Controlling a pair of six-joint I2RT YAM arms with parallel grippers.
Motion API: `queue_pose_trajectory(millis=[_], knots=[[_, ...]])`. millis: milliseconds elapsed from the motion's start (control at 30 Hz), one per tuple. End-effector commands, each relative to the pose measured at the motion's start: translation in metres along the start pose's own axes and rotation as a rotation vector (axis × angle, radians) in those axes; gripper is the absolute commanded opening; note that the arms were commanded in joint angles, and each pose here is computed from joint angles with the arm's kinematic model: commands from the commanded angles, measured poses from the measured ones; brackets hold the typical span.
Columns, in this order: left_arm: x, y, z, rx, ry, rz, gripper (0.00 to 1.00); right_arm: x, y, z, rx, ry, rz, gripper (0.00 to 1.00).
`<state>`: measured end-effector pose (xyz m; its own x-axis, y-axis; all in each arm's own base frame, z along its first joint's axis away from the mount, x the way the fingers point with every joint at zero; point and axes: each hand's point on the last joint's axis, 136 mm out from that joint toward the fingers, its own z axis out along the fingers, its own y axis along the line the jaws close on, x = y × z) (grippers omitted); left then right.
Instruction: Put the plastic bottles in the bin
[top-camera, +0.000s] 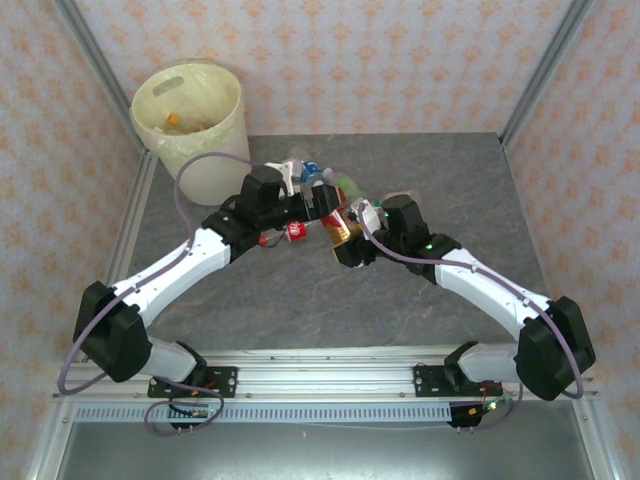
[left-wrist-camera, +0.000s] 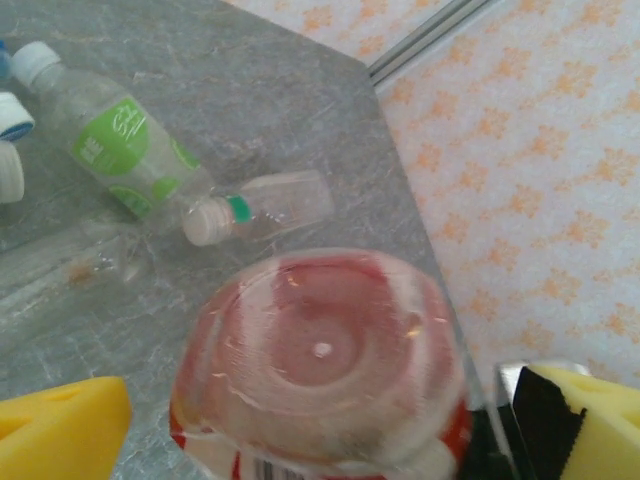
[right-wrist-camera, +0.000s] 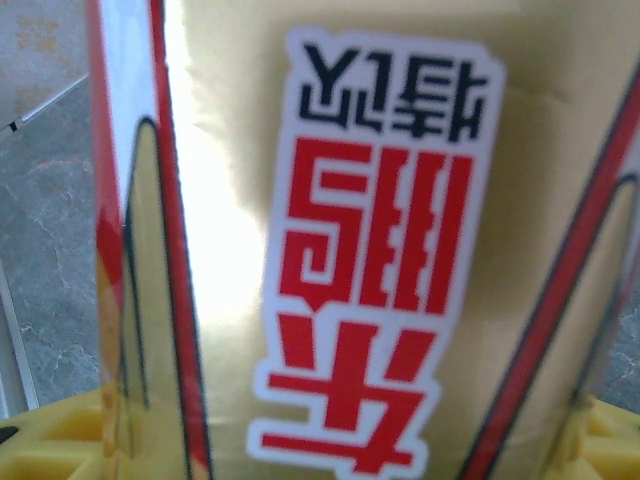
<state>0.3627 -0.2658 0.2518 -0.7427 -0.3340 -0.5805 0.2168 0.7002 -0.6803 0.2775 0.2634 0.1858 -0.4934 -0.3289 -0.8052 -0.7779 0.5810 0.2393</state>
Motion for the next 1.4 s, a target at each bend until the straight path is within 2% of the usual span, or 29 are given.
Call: queue_pose_trajectory(millis=[0,200,367,567,733,800,867,900,933,967,1133,1367], knots=[[-0.007,0.0,-0.001,-0.059,-0.027,0.001,1.0,-0.026,0.009,-0.006,-0.025,-0.087,-0.023,0.51],[0.011,-0.019,0.021,0.022,0.08,0.006,1.0,-0.04,0.015,-0.008,-0.039,-0.135,-0.033,0.51],[0.014,-0.027,0.03,0.028,0.083,0.008,0.96,-0.044,0.019,-0.007,-0.051,-0.142,-0.035,0.51],[0.018,-0.03,0.039,0.04,0.103,-0.004,0.75,-0.049,0.018,-0.009,-0.042,-0.182,-0.015,0.53],[0.014,-0.033,0.036,0.046,0.083,0.006,0.64,-0.05,0.013,-0.012,-0.008,-0.193,-0.017,0.56],[0.013,-0.032,0.034,0.036,0.076,0.01,0.61,-0.05,0.011,-0.012,0.005,-0.194,-0.01,0.6],[0.01,-0.03,0.031,0.028,0.058,0.013,0.59,-0.051,0.005,-0.012,0.036,-0.199,0.015,0.72],[0.008,-0.029,0.029,0.021,0.041,0.013,0.59,-0.051,0.001,-0.013,0.059,-0.202,0.033,0.78],[0.006,-0.027,0.027,0.013,0.022,0.011,0.59,-0.051,-0.001,-0.013,0.071,-0.203,0.039,0.93],[0.005,-0.025,0.025,0.007,0.007,0.009,0.59,-0.05,-0.002,-0.014,0.077,-0.202,0.041,0.99],[-0.008,-0.013,0.013,-0.043,-0.078,-0.012,0.59,-0.045,-0.003,-0.015,0.086,-0.201,0.041,0.99],[-0.025,-0.002,-0.001,-0.075,-0.137,-0.03,0.59,-0.048,-0.005,-0.024,0.114,-0.229,0.041,0.99]])
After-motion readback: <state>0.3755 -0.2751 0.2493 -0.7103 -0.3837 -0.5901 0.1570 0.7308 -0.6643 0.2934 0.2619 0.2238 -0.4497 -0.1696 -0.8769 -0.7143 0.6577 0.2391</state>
